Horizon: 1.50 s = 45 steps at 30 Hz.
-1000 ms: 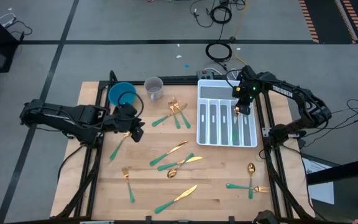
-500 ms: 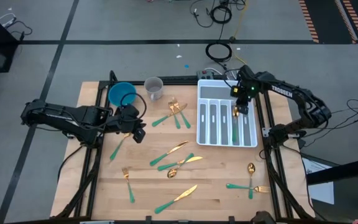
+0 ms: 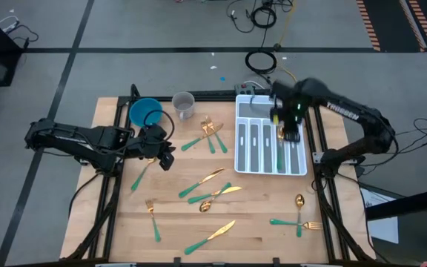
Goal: Sort silverware
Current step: Put the green fork into the white cutlery tray
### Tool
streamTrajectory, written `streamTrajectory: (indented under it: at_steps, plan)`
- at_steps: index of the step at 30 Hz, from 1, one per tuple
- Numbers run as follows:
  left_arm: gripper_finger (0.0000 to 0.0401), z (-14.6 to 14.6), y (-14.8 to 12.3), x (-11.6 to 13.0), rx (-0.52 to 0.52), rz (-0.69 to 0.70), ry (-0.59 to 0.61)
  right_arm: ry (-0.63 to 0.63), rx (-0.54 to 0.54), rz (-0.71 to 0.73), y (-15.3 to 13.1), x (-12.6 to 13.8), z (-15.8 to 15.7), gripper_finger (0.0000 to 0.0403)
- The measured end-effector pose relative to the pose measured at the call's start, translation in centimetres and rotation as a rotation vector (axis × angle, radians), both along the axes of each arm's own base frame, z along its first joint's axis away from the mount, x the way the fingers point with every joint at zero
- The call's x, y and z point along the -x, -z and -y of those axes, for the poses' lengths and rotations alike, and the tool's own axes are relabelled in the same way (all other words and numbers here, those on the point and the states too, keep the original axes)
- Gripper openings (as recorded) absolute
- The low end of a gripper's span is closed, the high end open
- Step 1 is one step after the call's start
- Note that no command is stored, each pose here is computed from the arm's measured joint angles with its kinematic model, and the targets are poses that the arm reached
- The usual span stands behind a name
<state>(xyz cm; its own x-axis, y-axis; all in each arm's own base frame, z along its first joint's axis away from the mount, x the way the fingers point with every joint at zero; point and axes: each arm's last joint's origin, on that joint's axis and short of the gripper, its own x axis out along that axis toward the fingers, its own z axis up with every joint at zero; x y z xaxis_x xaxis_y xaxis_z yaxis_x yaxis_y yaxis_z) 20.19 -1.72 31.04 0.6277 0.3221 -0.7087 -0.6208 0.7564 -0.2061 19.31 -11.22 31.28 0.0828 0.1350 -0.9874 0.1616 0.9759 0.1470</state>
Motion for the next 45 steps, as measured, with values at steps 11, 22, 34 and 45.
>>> streamTrajectory:
  at_steps: [11,22,34,45]
  plan:
    - [0.0123,0.0,0.0,0.1,-0.033,-0.022,0.03,0.272,-0.159,0.127,3.9,2.6,-11.1,0.016]
    - [0.0123,-0.1,0.0,0.1,-0.044,-0.019,0.022,0.22,0.017,0.716,2.6,-10.1,-11.5,0.0167]
    - [0.0123,0.0,-1.3,1.7,-0.025,0.052,0.042,0.397,0.275,0.441,4.2,-19.5,1.4,0.0177]
    - [0.0123,-0.1,-1.8,2.4,-0.018,0.087,0.037,0.182,0.286,0.447,5.0,-22.2,8.2,0.02]
